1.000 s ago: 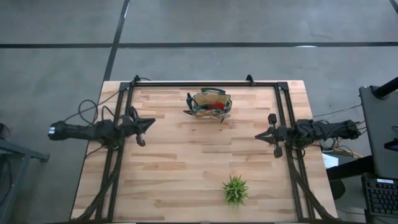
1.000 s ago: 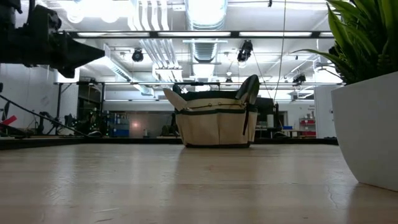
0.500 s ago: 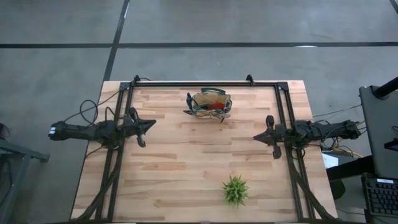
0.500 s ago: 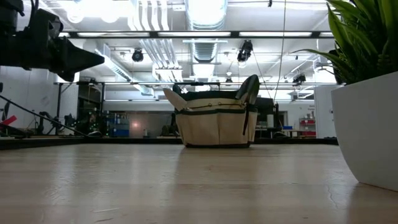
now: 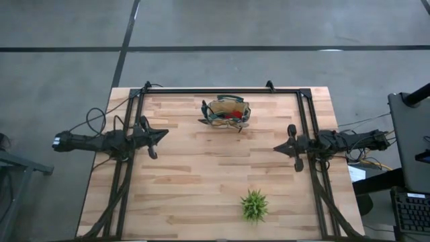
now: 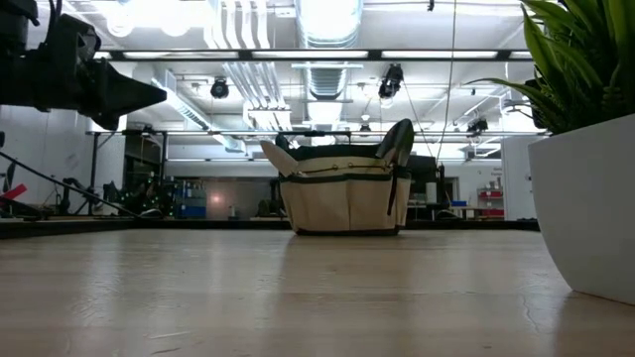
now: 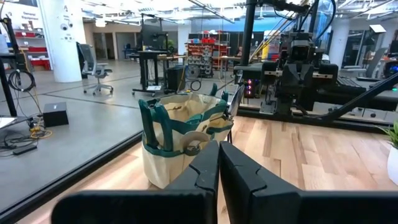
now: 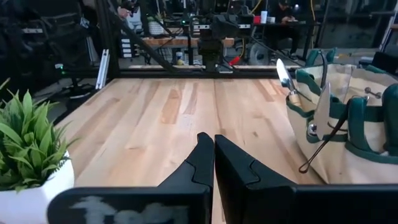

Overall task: Pick & Place Garden tools in Gardening bag
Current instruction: Return to Home Position

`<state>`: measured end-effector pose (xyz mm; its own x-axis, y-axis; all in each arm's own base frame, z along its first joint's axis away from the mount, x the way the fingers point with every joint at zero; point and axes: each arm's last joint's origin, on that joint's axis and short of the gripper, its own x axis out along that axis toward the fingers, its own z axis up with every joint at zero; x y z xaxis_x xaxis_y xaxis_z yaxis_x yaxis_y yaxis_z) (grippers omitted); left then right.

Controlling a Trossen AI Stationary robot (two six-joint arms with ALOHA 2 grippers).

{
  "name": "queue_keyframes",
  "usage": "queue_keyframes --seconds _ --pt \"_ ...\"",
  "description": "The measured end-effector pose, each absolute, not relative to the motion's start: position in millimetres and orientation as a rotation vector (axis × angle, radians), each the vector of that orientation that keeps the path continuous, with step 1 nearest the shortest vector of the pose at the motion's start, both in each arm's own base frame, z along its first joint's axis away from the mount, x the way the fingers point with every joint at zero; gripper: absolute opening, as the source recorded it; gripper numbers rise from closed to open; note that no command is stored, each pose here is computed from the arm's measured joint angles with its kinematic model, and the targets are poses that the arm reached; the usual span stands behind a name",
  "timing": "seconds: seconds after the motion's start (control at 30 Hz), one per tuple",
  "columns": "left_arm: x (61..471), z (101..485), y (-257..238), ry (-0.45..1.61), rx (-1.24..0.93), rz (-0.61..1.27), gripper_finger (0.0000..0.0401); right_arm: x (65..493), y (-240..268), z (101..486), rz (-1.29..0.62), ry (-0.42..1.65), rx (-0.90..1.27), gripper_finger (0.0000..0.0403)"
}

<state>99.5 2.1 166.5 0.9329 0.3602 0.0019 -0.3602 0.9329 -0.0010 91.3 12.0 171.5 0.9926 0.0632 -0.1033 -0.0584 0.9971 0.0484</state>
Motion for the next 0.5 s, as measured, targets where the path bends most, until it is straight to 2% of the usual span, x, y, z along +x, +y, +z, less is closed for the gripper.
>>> queue_keyframes --seconds 0.5 --pt "99.5 166.4 2.1 -0.001 0.000 0.369 0.0016 91.4 12.0 171.5 0.062 0.105 0.032 0.0008"
